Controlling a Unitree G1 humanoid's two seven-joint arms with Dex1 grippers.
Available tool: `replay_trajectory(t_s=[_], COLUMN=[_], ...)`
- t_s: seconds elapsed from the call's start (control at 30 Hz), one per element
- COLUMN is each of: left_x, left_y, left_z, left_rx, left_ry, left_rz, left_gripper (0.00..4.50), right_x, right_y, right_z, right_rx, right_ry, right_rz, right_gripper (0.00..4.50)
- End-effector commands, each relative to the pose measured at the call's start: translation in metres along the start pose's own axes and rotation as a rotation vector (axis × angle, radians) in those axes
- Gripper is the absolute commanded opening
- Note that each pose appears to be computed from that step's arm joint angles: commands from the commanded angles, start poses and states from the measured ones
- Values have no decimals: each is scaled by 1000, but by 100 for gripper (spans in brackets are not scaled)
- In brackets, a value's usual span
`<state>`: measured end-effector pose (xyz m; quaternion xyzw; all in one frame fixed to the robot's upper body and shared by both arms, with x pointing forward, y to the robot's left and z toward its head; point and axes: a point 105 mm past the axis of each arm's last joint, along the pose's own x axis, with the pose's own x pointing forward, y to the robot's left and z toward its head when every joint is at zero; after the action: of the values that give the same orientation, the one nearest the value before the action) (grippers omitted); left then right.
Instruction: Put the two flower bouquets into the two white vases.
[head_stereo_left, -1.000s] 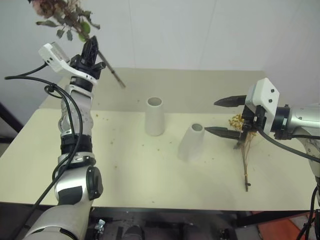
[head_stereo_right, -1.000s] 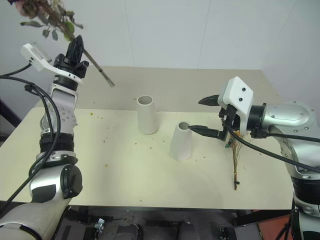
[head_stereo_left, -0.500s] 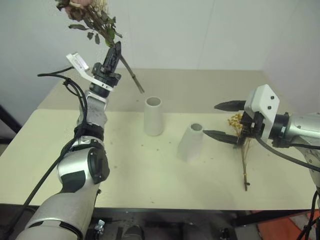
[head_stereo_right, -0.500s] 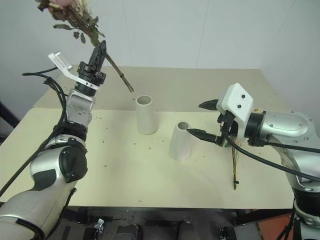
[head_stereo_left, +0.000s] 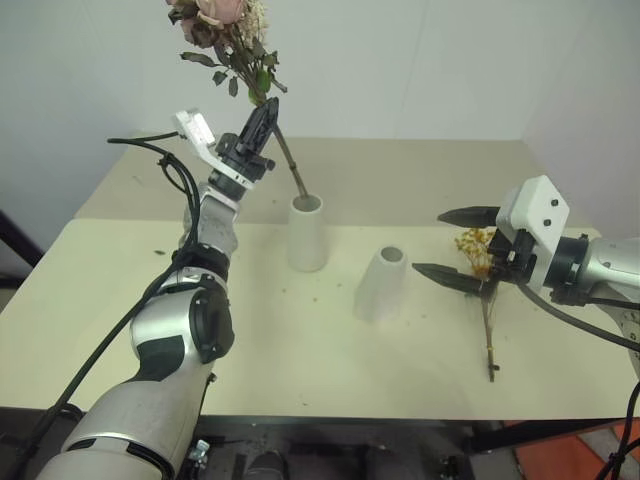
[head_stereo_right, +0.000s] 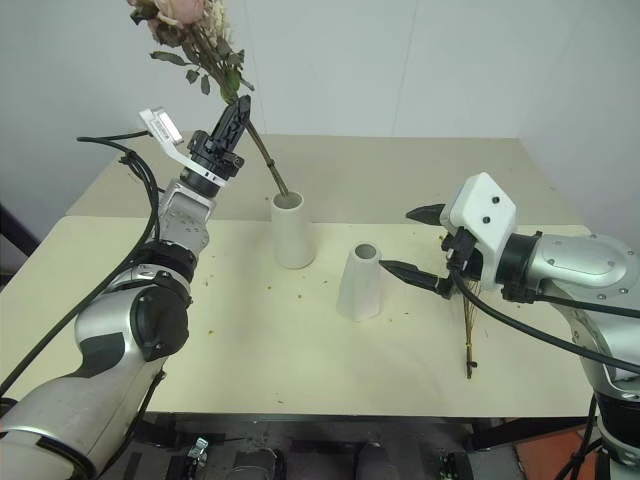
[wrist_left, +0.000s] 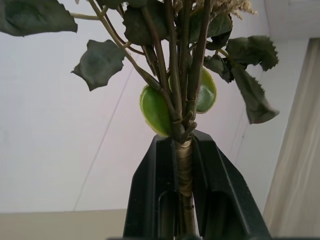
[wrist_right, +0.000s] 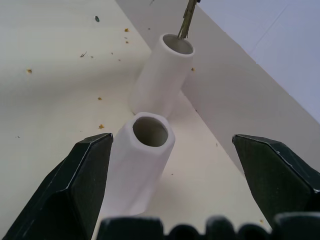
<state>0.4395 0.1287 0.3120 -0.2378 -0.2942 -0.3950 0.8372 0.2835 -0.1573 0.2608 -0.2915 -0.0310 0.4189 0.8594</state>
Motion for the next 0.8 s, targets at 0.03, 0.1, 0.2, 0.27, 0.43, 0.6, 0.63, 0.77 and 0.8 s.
replay_trajectory(t_s=[0.03, 0.1, 0.2, 0.27, 0.43, 0.6, 0.63, 0.77, 0.8], left_x=[10, 5, 0, -3, -7, -9, -10, -13, -14], left_y=[-8, -7, -8, -10, -11, -12, -12, -12, -11], left_z=[7, -4, -16, -24, -34, -36, -38, -43, -43], left_rx=[56, 47, 49, 53, 78, 104, 116, 129, 122], left_ry=[-5, 24, 59, 82, 103, 130, 143, 171, 168], left_rz=[-34, -34, -44, -52, -56, -64, -70, -75, -72], left_gripper=[13, 13, 13, 13, 13, 13, 13, 13, 13], right_x=[-9, -9, -9, -9, -7, -4, -3, 2, 2], right_y=[-5, -5, -6, -9, -14, -15, -15, -13, -12], right_z=[11, 10, 9, 9, 16, 26, 26, 24, 24], right_rx=[-53, -51, -51, -46, -18, 16, 24, 29, 30], right_ry=[-15, -12, -13, -16, -61, -113, -117, -113, -111], right_rz=[-48, -51, -61, -80, -112, -135, -138, -138, -137], right_gripper=[450, 450, 450, 450, 450, 450, 450, 450, 450])
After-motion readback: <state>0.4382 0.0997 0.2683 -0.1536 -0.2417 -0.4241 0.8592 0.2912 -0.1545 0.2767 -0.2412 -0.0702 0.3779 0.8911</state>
